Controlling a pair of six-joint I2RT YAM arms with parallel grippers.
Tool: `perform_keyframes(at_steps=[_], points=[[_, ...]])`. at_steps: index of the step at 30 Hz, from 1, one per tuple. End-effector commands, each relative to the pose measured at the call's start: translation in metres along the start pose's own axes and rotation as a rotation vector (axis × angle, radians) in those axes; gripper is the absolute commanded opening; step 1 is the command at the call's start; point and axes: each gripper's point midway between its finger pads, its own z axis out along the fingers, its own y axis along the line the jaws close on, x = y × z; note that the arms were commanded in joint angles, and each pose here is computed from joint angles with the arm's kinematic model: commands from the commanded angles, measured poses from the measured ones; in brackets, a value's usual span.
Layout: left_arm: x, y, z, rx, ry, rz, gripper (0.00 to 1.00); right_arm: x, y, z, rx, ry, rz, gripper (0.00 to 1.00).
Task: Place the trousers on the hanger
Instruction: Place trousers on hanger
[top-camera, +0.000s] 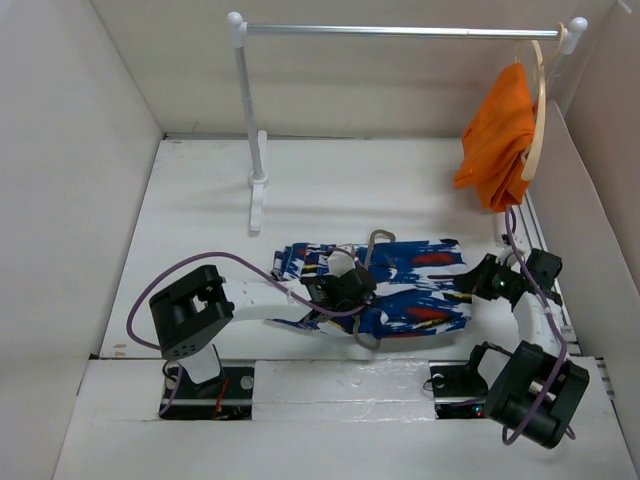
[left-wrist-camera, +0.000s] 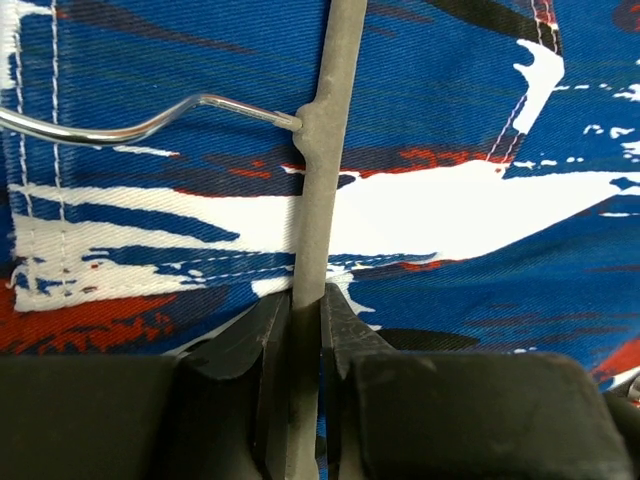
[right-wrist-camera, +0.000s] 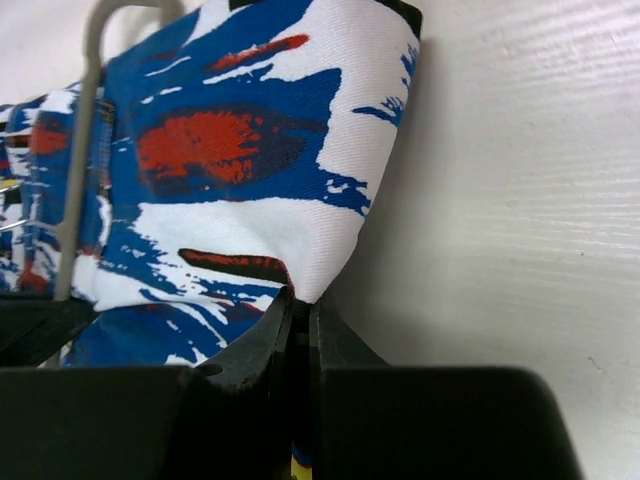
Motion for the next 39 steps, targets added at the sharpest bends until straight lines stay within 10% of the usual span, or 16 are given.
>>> perform_keyframes(at_steps=[1, 7, 16, 22, 25, 29, 33, 36, 39], points=[[-0.012, 0.096, -0.017, -0.390, -0.069, 0.149, 0.00, -0.043, -0.059, -0.002, 0.272, -0.118, -0.172, 0.00], [-0.046, 0.036, -0.033, -0.362, -0.209, 0.208, 0.00, -0.035, -0.053, 0.009, 0.226, -0.065, -0.164, 0.09], [-0.072, -0.025, -0.058, -0.290, -0.390, 0.256, 0.00, -0.022, -0.023, 0.029, 0.148, 0.074, -0.230, 0.53], [-0.089, -0.053, -0.075, -0.204, -0.427, 0.221, 0.00, -0.081, 0.056, -0.010, 0.089, -0.117, -0.426, 0.71], [-0.100, -0.073, -0.091, -0.118, -0.444, 0.199, 0.00, -0.088, 0.103, -0.029, 0.007, -0.151, -0.492, 0.63], [-0.112, -0.093, -0.106, -0.024, -0.447, 0.162, 0.00, -0.067, 0.160, -0.050, -0.169, -0.165, -0.510, 0.06], [-0.119, -0.110, -0.111, 0.074, -0.437, 0.121, 0.00, -0.024, 0.210, -0.066, -0.430, -0.126, -0.503, 0.00], [-0.122, -0.119, -0.111, 0.115, -0.436, 0.109, 0.00, 0.013, 0.233, -0.075, -0.548, -0.044, -0.486, 0.17], [-0.116, -0.126, -0.103, 0.138, -0.413, 0.116, 0.00, 0.036, 0.264, -0.090, -0.668, -0.011, -0.499, 0.54]])
